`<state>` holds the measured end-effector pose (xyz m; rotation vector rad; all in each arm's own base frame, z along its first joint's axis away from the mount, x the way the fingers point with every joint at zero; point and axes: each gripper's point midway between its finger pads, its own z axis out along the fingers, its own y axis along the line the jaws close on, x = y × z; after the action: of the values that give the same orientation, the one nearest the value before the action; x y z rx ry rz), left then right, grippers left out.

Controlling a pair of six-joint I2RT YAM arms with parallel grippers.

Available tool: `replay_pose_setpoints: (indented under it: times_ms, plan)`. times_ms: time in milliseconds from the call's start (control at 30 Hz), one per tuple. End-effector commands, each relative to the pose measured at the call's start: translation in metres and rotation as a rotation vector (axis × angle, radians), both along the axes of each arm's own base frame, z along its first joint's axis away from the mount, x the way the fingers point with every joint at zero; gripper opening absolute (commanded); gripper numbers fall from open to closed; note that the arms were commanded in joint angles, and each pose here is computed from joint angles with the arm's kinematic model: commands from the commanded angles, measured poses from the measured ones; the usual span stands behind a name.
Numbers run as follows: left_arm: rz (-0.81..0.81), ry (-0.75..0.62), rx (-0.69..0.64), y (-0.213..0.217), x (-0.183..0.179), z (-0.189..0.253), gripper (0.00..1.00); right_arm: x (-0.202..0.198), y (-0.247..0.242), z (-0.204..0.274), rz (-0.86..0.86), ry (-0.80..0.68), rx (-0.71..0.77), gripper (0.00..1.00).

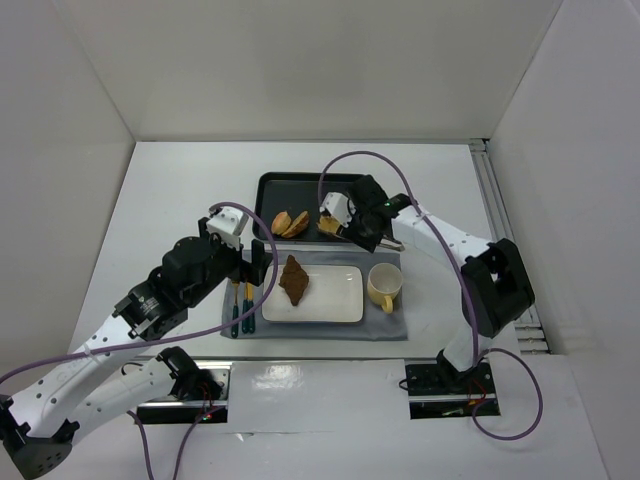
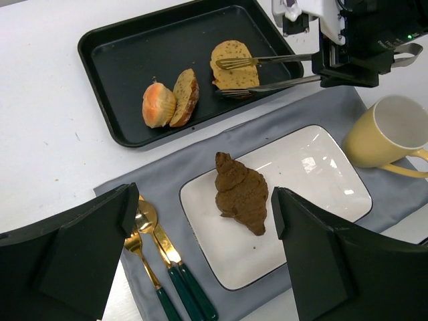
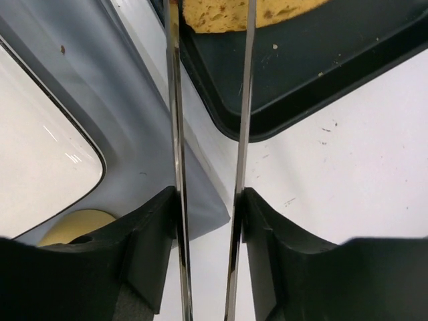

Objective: Place the bread

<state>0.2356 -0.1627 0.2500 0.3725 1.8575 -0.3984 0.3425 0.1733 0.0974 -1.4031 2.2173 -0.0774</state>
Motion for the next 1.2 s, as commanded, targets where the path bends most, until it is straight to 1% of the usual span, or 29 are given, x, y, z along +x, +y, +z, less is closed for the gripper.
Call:
replay_pose_setpoints:
  times_ms: [0, 67, 100, 200, 233, 300, 333, 467, 667, 700, 900, 967, 1033, 1100, 1167]
  plan:
    - [-0.003, -0.059, -0.032, -0.002, 0.003, 0.016, 1.0, 0.009, 0.006, 0.024, 0.001, -0.116, -0.002, 0.49]
    - [-0.003, -0.059, -0.032, -0.002, 0.003, 0.016, 1.0, 0.01, 0.003, 0.025, -0.01, -0.126, -0.017, 0.42]
    - [-0.003, -0.059, -0.032, -0.002, 0.003, 0.016, 1.0, 0.008, 0.001, 0.022, -0.01, -0.118, -0.022, 0.36]
    - [-0.003, -0.059, -0.032, -0.002, 0.003, 0.016, 1.0, 0.005, 0.003, 0.021, 0.0, -0.11, -0.027, 0.29]
    - [-0.003, -0.059, -0.032, -0.002, 0.003, 0.016, 1.0, 0.005, 0.003, 0.021, 0.0, -0.11, -0.027, 0.25]
    - [-0.003, -0.059, -0.032, -0.002, 0.003, 0.016, 1.0, 0.003, 0.002, 0.02, 0.0, -0.103, -0.032, 0.21]
    - [-0.003, -0.059, -0.032, -0.002, 0.003, 0.016, 1.0, 0.003, 0.002, 0.02, 0.0, -0.103, -0.032, 0.18]
    - [-0.003, -0.059, -0.032, -0.002, 0.003, 0.016, 1.0, 0.003, 0.007, 0.03, 0.012, -0.117, 0.003, 0.09]
    - [-0.003, -0.059, -0.032, -0.002, 0.003, 0.016, 1.0, 0.003, 0.025, 0.073, 0.031, -0.163, 0.13, 0.06]
    - [-0.003, -0.059, -0.032, -0.002, 0.003, 0.016, 1.0, 0.002, 0.027, 0.086, 0.03, -0.186, 0.162, 0.05]
    - [-0.003, -0.066, -0.038, -0.001, 0.002, 0.019, 1.0, -0.006, 0.028, 0.105, 0.055, -0.199, 0.222, 0.05]
    - [-0.003, -0.066, -0.038, -0.001, 0.002, 0.019, 1.0, -0.017, 0.032, 0.108, 0.086, -0.172, 0.253, 0.05]
    - [-0.003, -0.073, -0.044, 0.0, 0.001, 0.021, 1.0, -0.027, 0.028, 0.121, 0.098, -0.176, 0.283, 0.03]
    - [0.01, -0.071, -0.049, 0.001, 0.002, 0.019, 1.0, -0.041, 0.025, 0.119, 0.146, -0.152, 0.294, 0.03]
    - [0.01, -0.078, -0.055, 0.002, 0.001, 0.021, 1.0, -0.063, 0.017, 0.121, 0.184, -0.131, 0.299, 0.03]
